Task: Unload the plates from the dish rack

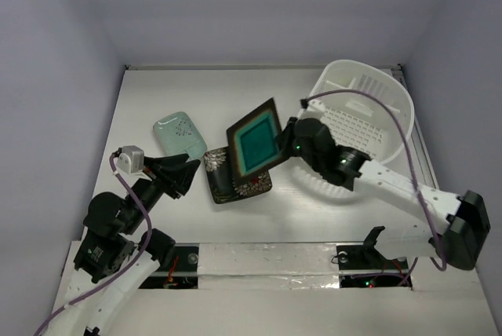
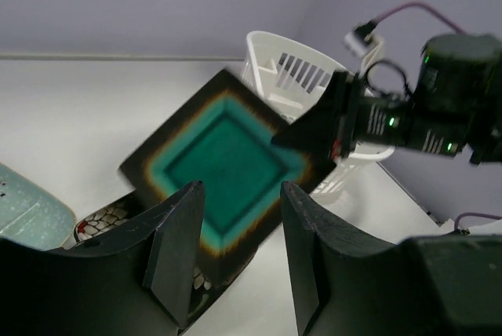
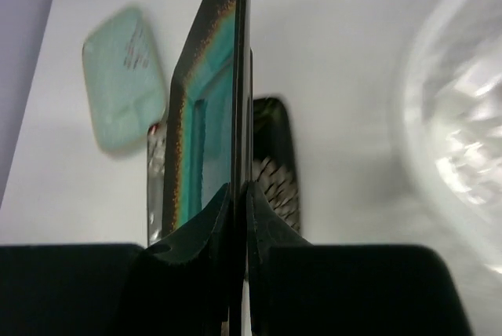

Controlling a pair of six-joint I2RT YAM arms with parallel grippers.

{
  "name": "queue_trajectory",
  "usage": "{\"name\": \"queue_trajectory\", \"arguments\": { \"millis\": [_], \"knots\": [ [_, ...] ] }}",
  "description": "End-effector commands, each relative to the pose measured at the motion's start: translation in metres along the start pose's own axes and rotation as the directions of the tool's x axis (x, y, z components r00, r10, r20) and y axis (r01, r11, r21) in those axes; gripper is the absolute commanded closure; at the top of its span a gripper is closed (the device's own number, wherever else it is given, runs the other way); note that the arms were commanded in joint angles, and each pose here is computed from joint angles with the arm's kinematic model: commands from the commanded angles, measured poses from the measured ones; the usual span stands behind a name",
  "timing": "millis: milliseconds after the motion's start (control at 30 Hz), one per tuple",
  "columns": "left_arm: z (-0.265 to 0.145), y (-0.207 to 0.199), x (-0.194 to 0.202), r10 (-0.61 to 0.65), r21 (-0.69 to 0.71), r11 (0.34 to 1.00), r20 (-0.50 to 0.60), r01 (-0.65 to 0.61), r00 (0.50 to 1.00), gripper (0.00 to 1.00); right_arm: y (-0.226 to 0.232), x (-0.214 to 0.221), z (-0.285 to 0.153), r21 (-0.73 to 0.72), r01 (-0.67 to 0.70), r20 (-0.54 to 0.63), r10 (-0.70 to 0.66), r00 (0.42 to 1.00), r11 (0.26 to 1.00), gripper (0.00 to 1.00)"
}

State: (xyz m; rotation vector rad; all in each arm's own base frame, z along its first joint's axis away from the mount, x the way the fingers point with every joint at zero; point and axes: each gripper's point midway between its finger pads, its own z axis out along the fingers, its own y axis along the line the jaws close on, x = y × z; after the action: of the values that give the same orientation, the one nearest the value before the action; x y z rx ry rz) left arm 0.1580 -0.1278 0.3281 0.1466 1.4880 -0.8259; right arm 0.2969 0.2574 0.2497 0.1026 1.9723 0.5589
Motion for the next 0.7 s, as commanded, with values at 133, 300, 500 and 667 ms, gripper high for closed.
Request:
{"name": "queue_trajectory", "arguments": {
  "millis": [133,300,500,667],
  "knots": [
    [0.013,0.012,0.0,-0.005,-0.05,0.999,-0.001,0.005,1.0,0.59,0.134,-0.037,-0.004,-0.468,-0.345,0.06,0.419,0.906,0.814,1.0],
    [0.016,0.017,0.002,-0.011,-0.073,0.997,-0.011,0.01,1.0,0.59,0.141,-0.001,0.022,-0.488,-0.394,0.003,0.453,0.892,0.779,1.0],
    [0.021,0.021,0.007,-0.014,-0.085,0.996,-0.031,0.011,0.999,0.59,0.132,0.019,0.034,-0.466,-0.429,-0.012,0.479,0.878,0.774,1.0],
    [0.024,0.023,0.009,-0.017,-0.091,0.996,-0.041,0.013,0.999,0.6,0.11,0.036,0.036,-0.428,-0.458,-0.008,0.504,0.864,0.779,1.0]
  ]
}}
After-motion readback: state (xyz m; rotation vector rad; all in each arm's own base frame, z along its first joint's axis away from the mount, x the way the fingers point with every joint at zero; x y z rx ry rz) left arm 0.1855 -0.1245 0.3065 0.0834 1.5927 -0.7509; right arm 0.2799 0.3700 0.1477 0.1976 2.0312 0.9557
